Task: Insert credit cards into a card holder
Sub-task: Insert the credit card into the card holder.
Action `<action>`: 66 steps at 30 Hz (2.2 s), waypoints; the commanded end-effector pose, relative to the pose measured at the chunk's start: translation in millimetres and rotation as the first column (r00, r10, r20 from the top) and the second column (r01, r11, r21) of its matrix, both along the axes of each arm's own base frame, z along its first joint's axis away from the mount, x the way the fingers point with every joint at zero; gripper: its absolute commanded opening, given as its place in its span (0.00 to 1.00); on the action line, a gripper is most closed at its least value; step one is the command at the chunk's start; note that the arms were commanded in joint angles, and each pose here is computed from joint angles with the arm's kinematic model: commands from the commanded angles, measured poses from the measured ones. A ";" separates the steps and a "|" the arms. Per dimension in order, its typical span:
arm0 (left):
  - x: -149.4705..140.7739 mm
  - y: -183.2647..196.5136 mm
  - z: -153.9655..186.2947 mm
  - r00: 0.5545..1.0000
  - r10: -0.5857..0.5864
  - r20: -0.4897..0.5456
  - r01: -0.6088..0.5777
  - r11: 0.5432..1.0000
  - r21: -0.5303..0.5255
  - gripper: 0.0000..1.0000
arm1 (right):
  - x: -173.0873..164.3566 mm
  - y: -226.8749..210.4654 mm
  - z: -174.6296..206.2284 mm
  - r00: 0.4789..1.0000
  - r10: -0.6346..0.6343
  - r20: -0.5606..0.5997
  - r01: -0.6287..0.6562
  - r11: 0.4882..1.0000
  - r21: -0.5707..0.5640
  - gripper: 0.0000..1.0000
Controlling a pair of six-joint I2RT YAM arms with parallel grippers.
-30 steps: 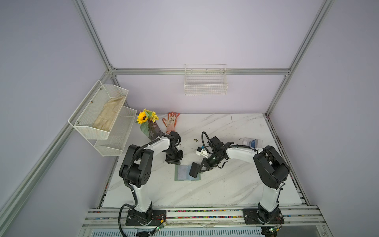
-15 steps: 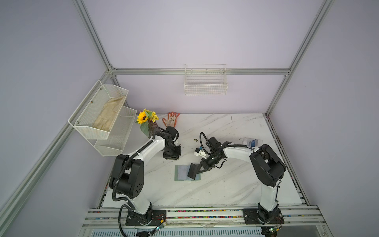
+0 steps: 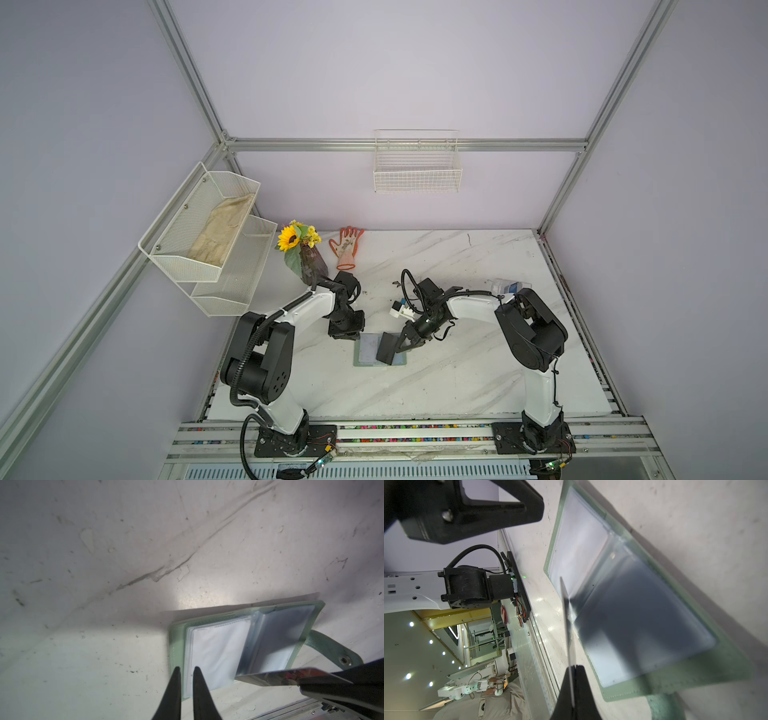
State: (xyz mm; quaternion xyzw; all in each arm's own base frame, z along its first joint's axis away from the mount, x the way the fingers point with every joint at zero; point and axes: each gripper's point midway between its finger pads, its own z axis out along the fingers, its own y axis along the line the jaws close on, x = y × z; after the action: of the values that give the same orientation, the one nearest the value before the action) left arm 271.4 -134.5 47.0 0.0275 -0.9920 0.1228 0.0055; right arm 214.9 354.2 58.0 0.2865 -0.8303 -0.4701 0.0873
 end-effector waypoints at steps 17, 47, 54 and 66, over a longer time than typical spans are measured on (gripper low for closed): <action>-5.4 -2.6 -19.5 1.000 -0.001 -0.026 0.001 1.000 -0.010 0.14 | 6.7 6.3 -16.3 0.999 -0.009 -0.049 0.006 0.999 -0.054 0.06; -4.1 -7.4 -21.3 1.000 -0.016 -0.016 0.015 0.999 -0.040 0.14 | 22.9 -12.8 -42.3 0.996 -0.011 -0.088 -0.015 0.956 -0.292 0.08; -3.8 -8.2 -21.9 1.000 -0.019 -0.016 0.019 0.999 -0.044 0.13 | 30.5 -14.4 -39.8 0.998 -0.003 -0.062 -0.018 0.943 -0.332 0.09; -3.3 -8.6 -23.5 1.000 -0.019 -0.019 0.018 0.999 -0.045 0.13 | 39.3 -9.3 -34.7 0.999 -0.029 -0.027 0.018 0.943 -0.333 0.13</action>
State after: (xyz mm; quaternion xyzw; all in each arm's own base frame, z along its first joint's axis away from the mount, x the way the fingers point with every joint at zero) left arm 275.0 -140.4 31.0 0.0253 -0.9903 0.1363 0.0050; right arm 250.7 353.2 30.2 0.2485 -0.8875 -0.3577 0.1502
